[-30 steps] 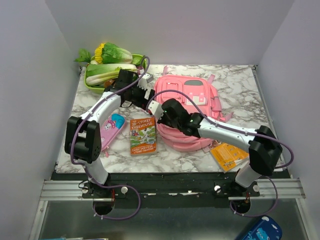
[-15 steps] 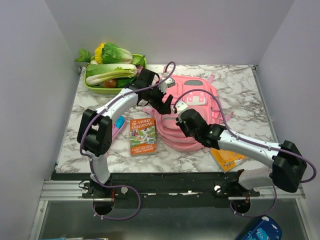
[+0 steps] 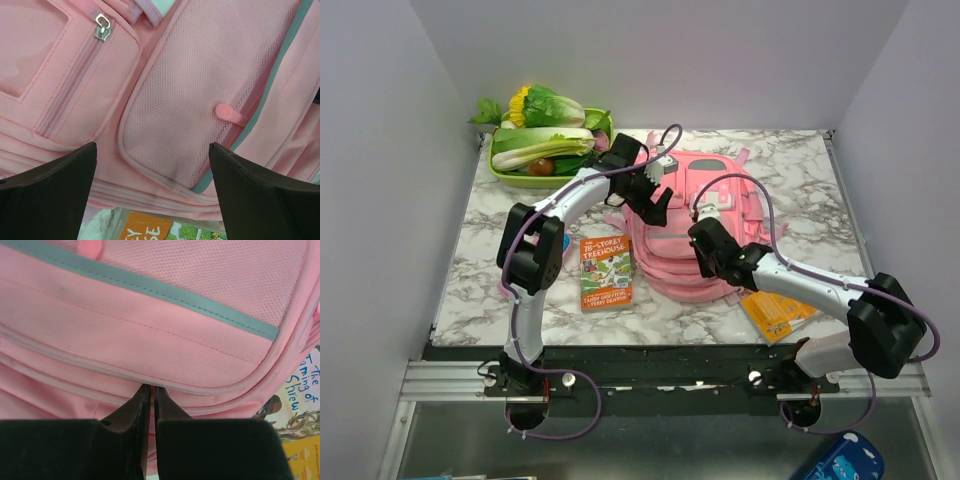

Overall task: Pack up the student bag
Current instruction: Adjust the student bag at the center of the board.

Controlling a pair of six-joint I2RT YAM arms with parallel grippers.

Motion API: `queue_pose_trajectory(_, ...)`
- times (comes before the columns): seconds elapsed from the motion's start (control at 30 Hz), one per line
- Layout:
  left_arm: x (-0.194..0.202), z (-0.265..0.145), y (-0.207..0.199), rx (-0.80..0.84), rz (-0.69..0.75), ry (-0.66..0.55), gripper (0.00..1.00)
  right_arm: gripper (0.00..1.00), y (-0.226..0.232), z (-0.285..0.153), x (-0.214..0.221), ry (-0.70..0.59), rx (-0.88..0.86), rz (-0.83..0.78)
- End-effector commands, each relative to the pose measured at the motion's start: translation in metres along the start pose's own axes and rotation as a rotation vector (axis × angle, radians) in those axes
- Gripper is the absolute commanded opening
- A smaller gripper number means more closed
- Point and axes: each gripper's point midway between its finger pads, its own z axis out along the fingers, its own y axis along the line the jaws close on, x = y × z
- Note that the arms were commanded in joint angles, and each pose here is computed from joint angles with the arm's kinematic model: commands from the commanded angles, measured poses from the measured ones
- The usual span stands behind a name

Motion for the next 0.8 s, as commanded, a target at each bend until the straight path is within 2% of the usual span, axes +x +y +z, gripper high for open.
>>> queue_pose_trajectory(0.0,0.017,0.005,-0.003,0.013,0.005,0.045,0.99,0.12,-0.022,0.011,-0.007,0.023,0.057,0.122)
queue_pose_trajectory(0.13,0.027,0.009,-0.004,0.025,-0.01,0.061,0.98,0.08,-0.035,0.018,-0.023,0.012,0.07,0.163)
queue_pose_trajectory(0.27,0.025,0.012,-0.004,0.024,-0.032,0.06,0.86,0.08,-0.047,0.023,-0.05,-0.029,0.057,0.218)
queue_pose_trajectory(0.3,0.029,0.016,-0.002,0.026,-0.041,0.073,0.78,0.08,-0.048,0.025,-0.053,-0.028,0.045,0.231)
queue_pose_trajectory(0.37,0.024,0.019,-0.005,0.026,-0.04,0.083,0.73,0.08,-0.052,0.029,-0.058,-0.033,0.04,0.249)
queue_pose_trajectory(0.47,0.024,0.029,-0.01,0.048,-0.048,0.095,0.56,0.07,-0.046,0.026,-0.065,-0.048,-0.001,0.252)
queue_pose_trajectory(0.5,0.024,0.031,-0.013,0.062,-0.057,0.093,0.43,0.08,-0.046,0.024,-0.064,-0.046,-0.004,0.253)
queue_pose_trajectory(0.57,0.021,0.034,-0.02,0.078,-0.053,0.089,0.33,0.11,-0.049,0.018,-0.068,-0.065,0.003,0.252)
queue_pose_trajectory(0.6,0.017,0.034,-0.025,0.094,-0.051,0.081,0.22,0.18,-0.052,0.015,-0.07,-0.073,0.013,0.246)
queue_pose_trajectory(0.67,0.012,0.033,-0.031,0.112,-0.049,0.074,0.17,0.27,-0.054,0.009,-0.074,-0.086,0.017,0.249)
queue_pose_trajectory(0.7,0.008,0.033,-0.034,0.121,-0.046,0.069,0.09,0.4,-0.054,0.002,-0.078,-0.106,0.005,0.263)
queue_pose_trajectory(0.77,-0.001,0.03,-0.041,0.148,-0.053,0.051,0.0,0.57,-0.051,-0.005,-0.082,-0.129,-0.019,0.293)
